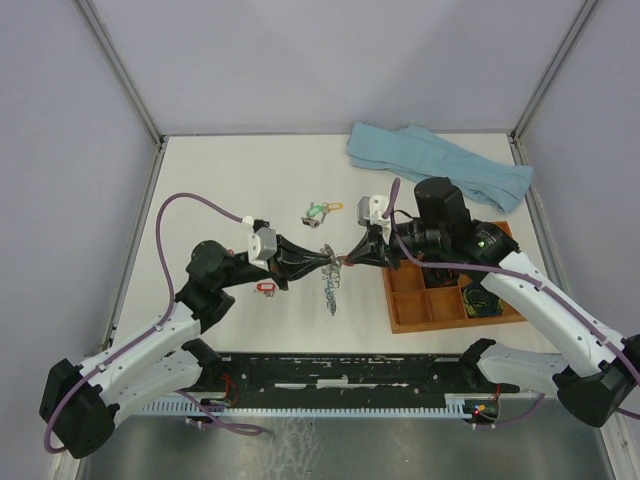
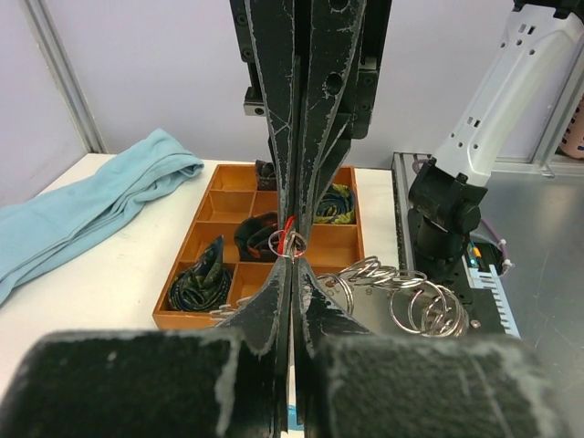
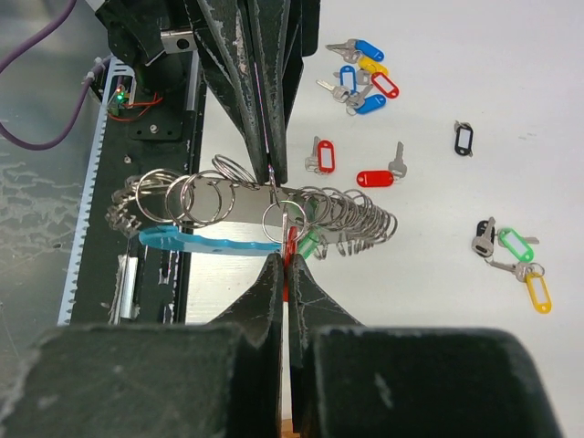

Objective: Remove the keys from the keyring
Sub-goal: Remove the key from the keyring.

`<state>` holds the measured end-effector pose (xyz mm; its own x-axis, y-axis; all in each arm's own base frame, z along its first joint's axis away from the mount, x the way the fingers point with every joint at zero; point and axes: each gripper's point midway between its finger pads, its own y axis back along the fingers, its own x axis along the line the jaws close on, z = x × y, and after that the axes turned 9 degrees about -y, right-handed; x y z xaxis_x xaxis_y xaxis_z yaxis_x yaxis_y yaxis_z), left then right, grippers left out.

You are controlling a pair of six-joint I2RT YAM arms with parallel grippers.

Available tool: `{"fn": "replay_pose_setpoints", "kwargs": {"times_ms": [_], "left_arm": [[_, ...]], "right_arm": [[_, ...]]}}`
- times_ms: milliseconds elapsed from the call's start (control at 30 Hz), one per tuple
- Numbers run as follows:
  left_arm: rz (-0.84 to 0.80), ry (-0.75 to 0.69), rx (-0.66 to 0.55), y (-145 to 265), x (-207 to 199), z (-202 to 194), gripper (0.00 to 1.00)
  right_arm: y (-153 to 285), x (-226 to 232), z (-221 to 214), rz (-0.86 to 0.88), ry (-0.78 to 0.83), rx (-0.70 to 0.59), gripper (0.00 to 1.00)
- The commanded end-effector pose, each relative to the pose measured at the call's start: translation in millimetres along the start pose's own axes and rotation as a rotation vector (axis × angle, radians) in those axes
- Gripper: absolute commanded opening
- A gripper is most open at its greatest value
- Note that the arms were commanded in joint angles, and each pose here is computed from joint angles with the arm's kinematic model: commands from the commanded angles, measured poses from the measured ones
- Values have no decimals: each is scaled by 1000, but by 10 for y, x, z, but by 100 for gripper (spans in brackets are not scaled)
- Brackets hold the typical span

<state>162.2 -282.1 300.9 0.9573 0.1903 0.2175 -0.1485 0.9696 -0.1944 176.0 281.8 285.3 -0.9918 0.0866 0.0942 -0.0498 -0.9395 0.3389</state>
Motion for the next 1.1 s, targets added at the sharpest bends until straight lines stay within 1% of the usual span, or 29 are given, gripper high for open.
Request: {"fn": "replay_pose_setpoints", "kwargs": {"times_ms": [0,300,733,1067], "left_arm": [[-47,-95,-69,-15,-6,351,3],[-82,-83,-73,-15,-39,380,3],[-64,-37,-178,-12,-54,498,3],[-47,7,-212,-9,-46,484,3]], "right_arm": [[90,-103,174,-57,72,-15,1],[76,-78,126,-33,82,3,2],[-22,-14,38,20,70,21,2],[-34,49,45,49,76,17,2]]}}
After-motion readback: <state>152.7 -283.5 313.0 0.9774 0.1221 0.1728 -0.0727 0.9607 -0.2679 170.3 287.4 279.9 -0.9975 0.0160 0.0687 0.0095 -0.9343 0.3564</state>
